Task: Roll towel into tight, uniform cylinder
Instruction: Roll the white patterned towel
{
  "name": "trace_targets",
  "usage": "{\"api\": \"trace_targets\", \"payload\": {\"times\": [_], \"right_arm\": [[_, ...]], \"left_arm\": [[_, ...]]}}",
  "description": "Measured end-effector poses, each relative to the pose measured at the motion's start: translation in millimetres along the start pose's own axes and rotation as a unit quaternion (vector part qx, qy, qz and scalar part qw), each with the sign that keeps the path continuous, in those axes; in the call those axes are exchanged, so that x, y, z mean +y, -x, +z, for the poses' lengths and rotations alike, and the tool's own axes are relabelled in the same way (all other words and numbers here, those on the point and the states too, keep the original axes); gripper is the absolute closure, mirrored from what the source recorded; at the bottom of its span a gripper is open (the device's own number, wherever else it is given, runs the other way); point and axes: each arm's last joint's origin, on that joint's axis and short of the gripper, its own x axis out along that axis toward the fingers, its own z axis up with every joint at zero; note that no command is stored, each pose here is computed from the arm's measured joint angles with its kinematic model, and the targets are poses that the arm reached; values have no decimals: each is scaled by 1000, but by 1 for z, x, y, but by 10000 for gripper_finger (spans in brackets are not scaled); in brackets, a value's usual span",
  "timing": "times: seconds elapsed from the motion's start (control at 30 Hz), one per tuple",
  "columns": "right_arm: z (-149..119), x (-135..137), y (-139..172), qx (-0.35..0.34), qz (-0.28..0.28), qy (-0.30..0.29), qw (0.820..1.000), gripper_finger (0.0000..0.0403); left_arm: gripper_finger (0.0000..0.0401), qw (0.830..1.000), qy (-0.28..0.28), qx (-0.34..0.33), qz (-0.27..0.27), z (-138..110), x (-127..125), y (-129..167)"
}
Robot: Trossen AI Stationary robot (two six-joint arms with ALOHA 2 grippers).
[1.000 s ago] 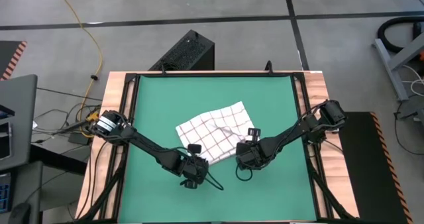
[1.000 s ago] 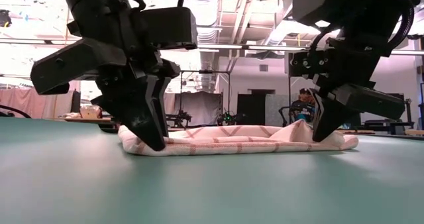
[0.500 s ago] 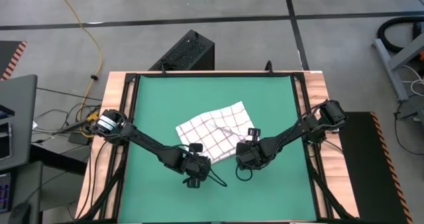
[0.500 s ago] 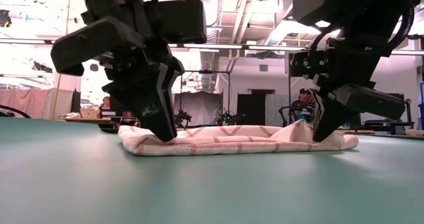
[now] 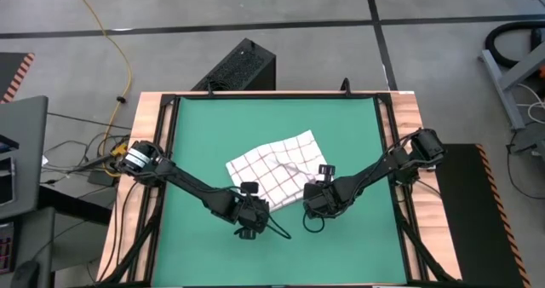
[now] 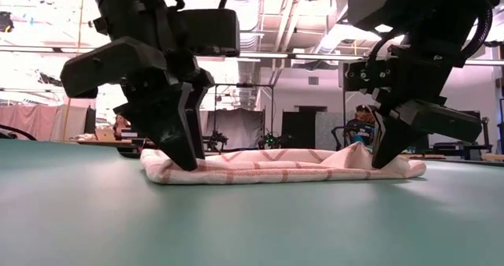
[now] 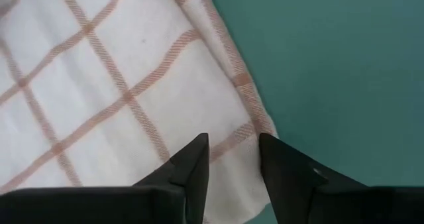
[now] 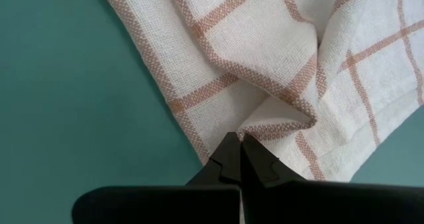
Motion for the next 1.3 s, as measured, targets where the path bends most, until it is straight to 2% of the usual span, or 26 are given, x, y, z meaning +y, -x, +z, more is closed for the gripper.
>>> {"api": "trace_targets", "payload": {"times": [0.2,0.43,0.73,1.07,1.3], "right_arm": [[0,0,0,0,0,0,1000,394],[0,0,0,0,0,0,1000,394],[0,0,0,1,0,1,1000,394],[-3,2,1,10,8,-13,1000,394],[-5,6,6,15,6,-1,1000,394]], "left_arm": [[312,1000,5,13,-15,-2,-2,-3],[394,1000,-3,29,4,-3,1,0],[400,998,-16,38,46,9,0,18],[401,995,-9,31,91,-2,-18,27],[401,993,7,26,112,-10,-22,33]]}}
